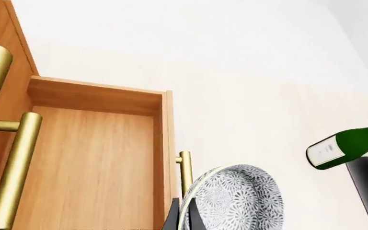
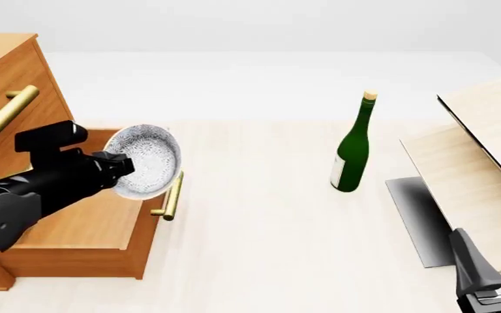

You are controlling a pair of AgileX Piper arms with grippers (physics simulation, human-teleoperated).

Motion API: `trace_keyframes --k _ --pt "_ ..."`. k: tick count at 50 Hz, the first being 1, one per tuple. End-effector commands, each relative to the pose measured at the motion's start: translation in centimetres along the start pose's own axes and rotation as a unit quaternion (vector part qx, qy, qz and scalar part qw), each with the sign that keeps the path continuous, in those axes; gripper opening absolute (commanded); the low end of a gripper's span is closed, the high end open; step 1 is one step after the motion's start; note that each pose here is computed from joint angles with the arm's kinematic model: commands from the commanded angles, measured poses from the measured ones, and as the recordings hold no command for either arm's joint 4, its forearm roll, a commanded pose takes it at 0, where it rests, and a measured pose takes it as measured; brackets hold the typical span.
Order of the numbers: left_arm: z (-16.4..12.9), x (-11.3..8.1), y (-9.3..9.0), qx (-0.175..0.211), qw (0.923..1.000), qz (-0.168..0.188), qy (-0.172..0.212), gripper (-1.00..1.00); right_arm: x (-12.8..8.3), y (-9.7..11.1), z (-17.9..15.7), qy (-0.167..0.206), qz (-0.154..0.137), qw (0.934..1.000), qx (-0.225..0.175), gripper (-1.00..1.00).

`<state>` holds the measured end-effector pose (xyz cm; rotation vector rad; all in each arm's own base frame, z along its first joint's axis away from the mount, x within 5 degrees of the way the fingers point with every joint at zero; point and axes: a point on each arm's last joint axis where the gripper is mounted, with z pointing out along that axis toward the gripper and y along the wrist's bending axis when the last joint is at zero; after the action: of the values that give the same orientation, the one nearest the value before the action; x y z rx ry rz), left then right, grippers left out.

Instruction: Put the bowl in the bottom drawer of the cabinet and close it.

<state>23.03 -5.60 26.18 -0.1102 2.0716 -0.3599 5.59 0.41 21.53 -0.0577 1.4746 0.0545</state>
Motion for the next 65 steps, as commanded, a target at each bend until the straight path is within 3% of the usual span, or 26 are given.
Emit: trace_keyframes --k 1,26,65 --pt "-1.8 -0.8 0.8 -0.013 0.9993 -0.027 -0.025 -1.00 0.0 0.0 0.0 0.000 0.000 1.0000 0.000 1.00" --pt "-3.2 0.0 3.6 -0.062 0.9948 -0.068 -0.044 -1.00 0.0 0.0 0.0 0.000 0.000 1.0000 0.000 1.00" --pt "-0.7 0.4 7.5 -0.129 0.9860 -0.098 -0.038 -1.00 0.0 0.0 0.0 0.000 0.000 1.0000 0.000 1.00"
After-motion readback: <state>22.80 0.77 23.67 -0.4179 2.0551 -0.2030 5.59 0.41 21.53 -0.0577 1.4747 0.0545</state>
